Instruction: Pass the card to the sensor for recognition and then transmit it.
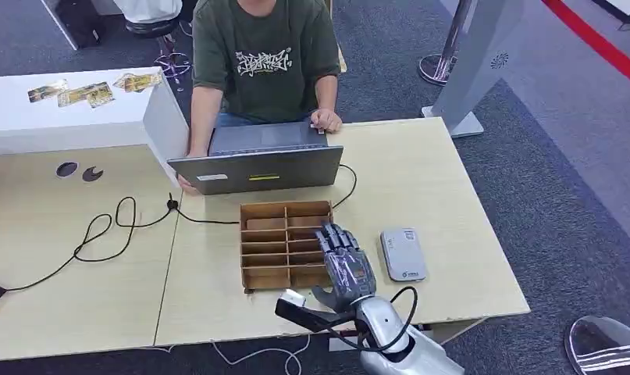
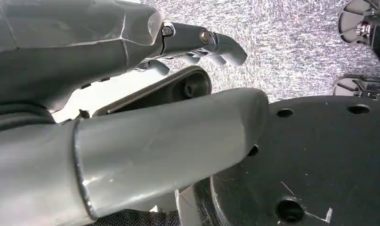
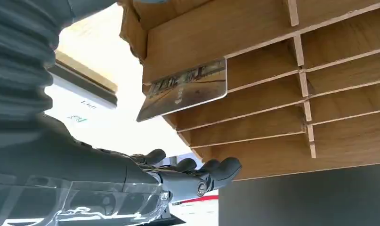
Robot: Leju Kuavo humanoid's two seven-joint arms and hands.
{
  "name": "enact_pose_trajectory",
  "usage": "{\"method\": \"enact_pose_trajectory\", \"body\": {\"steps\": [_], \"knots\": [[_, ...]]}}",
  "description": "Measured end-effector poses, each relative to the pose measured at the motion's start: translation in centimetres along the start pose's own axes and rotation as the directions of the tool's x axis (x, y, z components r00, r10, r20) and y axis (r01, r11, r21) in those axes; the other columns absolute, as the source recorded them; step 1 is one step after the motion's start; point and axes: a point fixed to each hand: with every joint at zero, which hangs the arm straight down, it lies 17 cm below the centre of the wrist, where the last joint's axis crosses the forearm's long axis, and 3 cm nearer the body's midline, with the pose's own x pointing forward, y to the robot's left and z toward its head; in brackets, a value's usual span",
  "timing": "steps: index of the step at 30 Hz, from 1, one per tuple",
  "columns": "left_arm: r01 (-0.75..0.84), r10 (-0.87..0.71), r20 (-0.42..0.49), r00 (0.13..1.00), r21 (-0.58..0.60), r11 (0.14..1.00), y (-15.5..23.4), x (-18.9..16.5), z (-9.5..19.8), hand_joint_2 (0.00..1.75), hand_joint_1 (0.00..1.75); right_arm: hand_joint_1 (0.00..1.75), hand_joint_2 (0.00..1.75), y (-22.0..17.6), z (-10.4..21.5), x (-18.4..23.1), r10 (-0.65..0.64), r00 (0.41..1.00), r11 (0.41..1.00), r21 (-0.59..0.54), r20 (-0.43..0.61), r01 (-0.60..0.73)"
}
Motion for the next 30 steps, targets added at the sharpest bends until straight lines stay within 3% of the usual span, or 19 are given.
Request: {"method": "enact_pose_trajectory", "body": {"steps": [30], "knots": [[-0.009,0.009,0.002,1.0,-0.001,1.0,-0.04,0.05,0.0,0.0,0.0,0.0,1.75,-0.36,0.71,-0.74,0.009,1.0,1.0,-0.013,-0.01,-0.009]]}}
